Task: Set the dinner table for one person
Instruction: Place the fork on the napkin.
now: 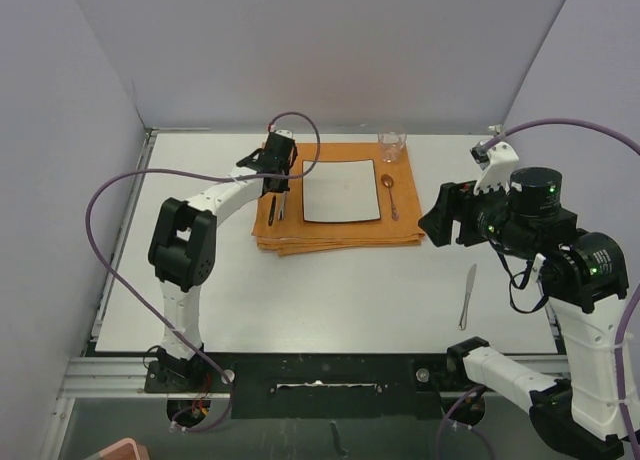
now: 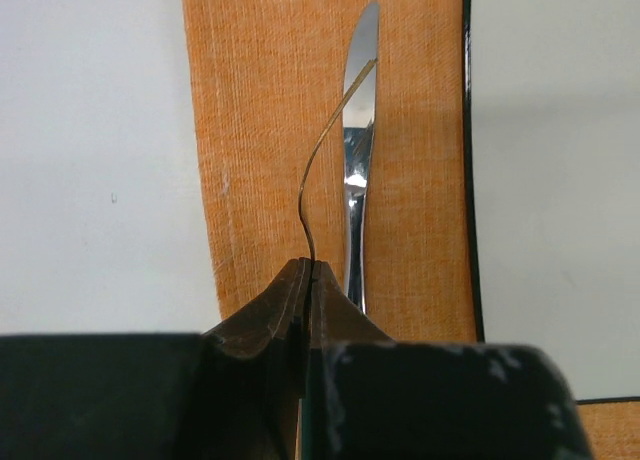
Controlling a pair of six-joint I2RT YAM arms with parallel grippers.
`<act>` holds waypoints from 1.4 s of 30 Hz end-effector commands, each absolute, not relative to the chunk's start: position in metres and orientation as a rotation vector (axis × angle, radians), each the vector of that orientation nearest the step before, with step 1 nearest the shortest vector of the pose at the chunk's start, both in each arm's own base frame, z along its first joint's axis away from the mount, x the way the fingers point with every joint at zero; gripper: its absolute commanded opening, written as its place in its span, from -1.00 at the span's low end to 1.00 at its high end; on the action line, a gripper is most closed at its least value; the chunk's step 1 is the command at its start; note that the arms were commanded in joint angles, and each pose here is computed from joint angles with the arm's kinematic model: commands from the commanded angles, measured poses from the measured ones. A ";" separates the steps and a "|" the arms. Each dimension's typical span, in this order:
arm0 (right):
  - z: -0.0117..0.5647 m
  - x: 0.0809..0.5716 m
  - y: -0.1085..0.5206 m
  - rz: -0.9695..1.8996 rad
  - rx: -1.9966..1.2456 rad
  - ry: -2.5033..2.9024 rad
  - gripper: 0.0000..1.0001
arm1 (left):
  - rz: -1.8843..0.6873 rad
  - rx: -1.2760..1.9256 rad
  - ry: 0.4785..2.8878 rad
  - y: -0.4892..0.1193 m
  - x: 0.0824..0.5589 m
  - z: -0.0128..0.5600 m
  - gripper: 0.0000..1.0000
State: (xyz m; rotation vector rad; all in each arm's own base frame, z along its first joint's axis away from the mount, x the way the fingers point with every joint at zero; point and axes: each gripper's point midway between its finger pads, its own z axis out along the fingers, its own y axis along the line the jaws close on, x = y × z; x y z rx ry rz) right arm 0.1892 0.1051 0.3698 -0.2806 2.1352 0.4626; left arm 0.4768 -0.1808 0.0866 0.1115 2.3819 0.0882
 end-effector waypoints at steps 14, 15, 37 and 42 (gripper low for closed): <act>0.376 0.206 0.108 0.450 -0.238 2.132 0.43 | -0.002 -0.010 2.330 -0.176 0.548 0.069 -1.00; 0.376 0.208 0.108 0.448 -0.238 2.133 0.43 | -0.011 -0.010 2.332 -0.178 0.547 0.066 -1.00; 0.380 0.234 0.120 0.440 -0.293 2.140 0.43 | 0.012 -0.024 2.398 -0.180 0.527 0.014 -1.00; 0.377 0.237 0.116 0.408 -0.284 2.148 0.46 | 0.018 -0.033 2.395 -0.176 0.522 0.018 -0.32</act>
